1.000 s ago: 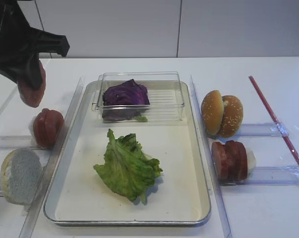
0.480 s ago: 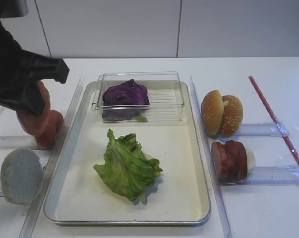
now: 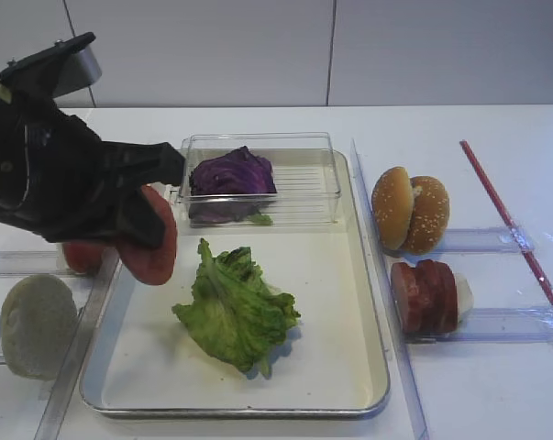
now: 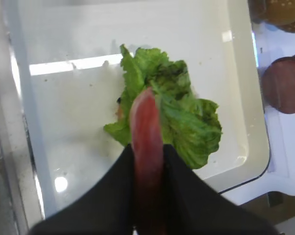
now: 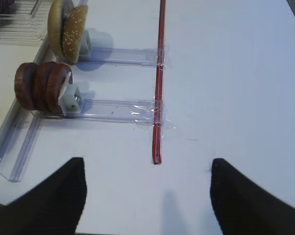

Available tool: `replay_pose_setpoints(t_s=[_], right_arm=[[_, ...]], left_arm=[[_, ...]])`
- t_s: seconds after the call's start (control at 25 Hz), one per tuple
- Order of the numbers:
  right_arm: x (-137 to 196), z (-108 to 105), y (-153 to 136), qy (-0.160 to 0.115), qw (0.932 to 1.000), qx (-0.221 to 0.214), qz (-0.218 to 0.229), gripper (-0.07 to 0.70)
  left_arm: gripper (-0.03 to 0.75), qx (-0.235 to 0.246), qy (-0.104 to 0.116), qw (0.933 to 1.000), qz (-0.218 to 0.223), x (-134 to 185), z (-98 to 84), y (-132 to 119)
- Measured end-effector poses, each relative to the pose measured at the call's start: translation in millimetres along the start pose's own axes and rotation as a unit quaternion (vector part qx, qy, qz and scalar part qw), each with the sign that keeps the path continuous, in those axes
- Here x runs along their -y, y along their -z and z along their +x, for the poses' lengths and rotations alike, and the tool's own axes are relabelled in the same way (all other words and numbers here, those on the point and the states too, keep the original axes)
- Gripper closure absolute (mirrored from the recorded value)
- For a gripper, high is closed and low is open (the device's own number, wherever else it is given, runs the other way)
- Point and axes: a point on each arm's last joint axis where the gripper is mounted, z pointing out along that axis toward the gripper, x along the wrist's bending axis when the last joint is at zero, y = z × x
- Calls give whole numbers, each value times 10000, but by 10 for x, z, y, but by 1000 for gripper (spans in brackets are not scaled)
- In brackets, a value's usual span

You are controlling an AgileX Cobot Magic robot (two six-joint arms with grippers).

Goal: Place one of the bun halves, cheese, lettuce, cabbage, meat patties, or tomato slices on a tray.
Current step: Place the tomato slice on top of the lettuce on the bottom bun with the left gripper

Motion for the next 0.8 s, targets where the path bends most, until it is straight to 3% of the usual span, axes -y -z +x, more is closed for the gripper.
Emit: replay_pose_setpoints(t_s=[0.32,0.6,0.8], right_arm=[[0,0,0,0,10000,0,0,69],[0,0,0,0,10000,0,0,69],[0,0,0,0,10000,0,0,69]], left_arm=[[601,500,-59,9984,-273,-48,-86,-15],[601,1072,-50,9940,216,-40,-163,-282],[601,1591,-93,9867,327,-54,-237,-384]])
